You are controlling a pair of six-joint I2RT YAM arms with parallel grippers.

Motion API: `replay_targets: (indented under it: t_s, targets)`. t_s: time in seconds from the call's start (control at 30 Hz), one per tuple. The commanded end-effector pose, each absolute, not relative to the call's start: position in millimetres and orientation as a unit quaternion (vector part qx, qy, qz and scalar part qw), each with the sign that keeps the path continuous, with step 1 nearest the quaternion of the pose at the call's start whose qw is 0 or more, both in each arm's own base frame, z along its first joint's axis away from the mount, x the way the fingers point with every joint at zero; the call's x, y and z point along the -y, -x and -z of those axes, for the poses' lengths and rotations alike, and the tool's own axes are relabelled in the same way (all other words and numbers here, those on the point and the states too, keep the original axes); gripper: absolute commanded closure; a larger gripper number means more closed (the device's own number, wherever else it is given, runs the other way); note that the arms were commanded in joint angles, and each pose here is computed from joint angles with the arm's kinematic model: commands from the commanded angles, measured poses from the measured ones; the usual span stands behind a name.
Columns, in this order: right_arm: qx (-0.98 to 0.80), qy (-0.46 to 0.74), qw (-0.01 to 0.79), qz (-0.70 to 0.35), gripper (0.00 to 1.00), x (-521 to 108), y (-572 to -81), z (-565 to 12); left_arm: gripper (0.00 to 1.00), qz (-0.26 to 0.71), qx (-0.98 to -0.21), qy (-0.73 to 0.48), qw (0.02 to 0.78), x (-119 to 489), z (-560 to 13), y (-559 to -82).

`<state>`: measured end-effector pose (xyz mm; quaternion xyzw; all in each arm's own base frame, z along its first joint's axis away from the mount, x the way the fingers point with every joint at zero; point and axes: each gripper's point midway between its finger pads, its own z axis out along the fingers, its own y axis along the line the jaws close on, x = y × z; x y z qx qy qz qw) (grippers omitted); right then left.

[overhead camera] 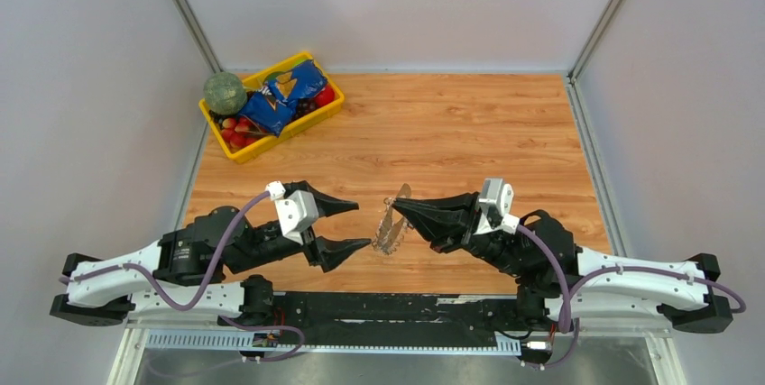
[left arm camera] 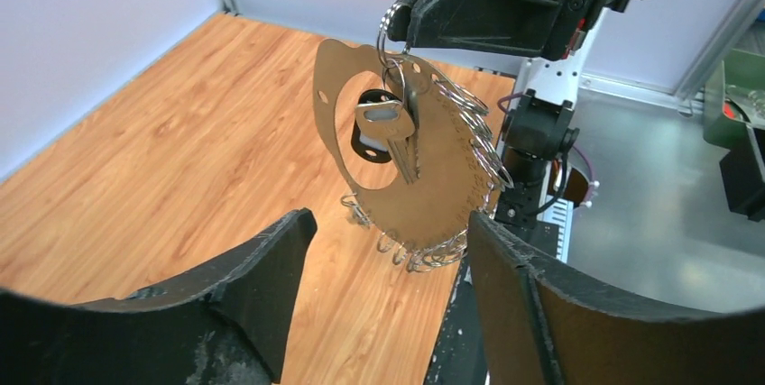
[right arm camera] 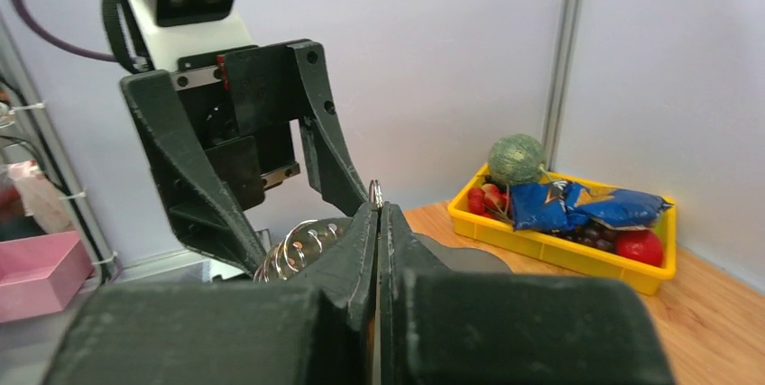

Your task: Put the keys on the keyring

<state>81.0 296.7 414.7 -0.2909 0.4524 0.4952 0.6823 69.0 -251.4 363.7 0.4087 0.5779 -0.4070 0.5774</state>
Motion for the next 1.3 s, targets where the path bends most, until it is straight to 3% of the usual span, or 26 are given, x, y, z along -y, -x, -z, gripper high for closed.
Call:
replay_targets:
  t_s: [0.0,0.1,0.2,0.47,1.27]
  targets:
    - [-0.468,0.250,0.704,-0.472,1.00,-288.6,-97.5,-438.0,0.23,0.397,-0.590,-0.374,0.596,242.9,-368.5,-80.2]
    - [-0.490,0.242,0.706,-0.450,1.00,-290.9,-107.4,-430.2,0.16,0.396,-0.594,-0.367,0.596,240.5,-366.6,-81.5]
    - [-0.506,0.229,0.709,-0.435,1.00,-291.6,-115.4,-423.9,0.01,0.409,-0.589,-0.369,0.591,240.4,-367.4,-77.1]
    - [-0.530,0.195,0.709,-0.424,1.00,-297.5,-127.9,-423.0,0.00,0.449,-0.571,-0.370,0.580,246.8,-369.9,-64.6]
    - [-0.548,0.167,0.688,-0.446,1.00,-309.3,-129.2,-422.6,0.00,0.380,-0.601,-0.349,0.610,266.6,-355.2,-94.3]
